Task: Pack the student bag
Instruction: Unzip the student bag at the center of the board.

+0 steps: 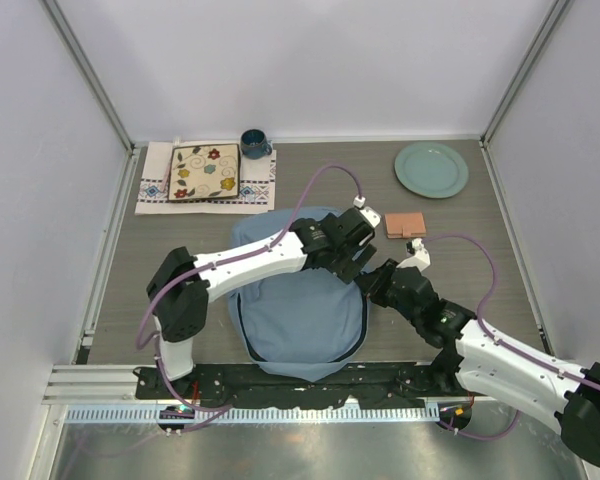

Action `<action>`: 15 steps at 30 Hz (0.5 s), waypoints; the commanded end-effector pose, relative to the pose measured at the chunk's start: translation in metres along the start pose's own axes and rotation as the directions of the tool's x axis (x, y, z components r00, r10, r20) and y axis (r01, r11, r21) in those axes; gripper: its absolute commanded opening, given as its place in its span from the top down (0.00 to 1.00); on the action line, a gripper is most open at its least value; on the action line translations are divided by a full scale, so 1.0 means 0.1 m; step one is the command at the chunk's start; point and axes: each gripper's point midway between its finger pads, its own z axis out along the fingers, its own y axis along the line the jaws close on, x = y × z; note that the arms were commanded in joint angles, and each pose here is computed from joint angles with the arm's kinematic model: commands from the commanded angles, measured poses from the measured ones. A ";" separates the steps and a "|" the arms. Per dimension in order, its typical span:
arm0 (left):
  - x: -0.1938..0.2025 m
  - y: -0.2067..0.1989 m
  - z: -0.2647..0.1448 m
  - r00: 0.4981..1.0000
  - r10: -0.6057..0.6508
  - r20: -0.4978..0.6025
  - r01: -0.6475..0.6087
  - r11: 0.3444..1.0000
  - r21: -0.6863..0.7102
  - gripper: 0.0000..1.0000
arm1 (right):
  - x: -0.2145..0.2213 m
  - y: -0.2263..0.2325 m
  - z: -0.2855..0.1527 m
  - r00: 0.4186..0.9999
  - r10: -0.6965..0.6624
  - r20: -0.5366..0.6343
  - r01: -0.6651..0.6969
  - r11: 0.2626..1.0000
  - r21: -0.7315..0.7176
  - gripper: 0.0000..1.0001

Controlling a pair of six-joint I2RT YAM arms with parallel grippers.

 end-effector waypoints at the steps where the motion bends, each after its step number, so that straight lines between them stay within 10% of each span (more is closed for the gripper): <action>1: -0.08 -0.02 0.10 0.999 0.011 0.035 -0.011 1.000 -0.003 0.16 | -0.10 0.06 -0.02 0.999 0.026 0.040 -0.025 0.999 -0.023 0.92; 15: -0.06 -0.09 0.20 0.999 -0.017 0.027 0.015 0.999 0.043 0.46 | -0.12 0.08 -0.04 0.999 0.025 0.046 -0.024 0.999 -0.026 0.92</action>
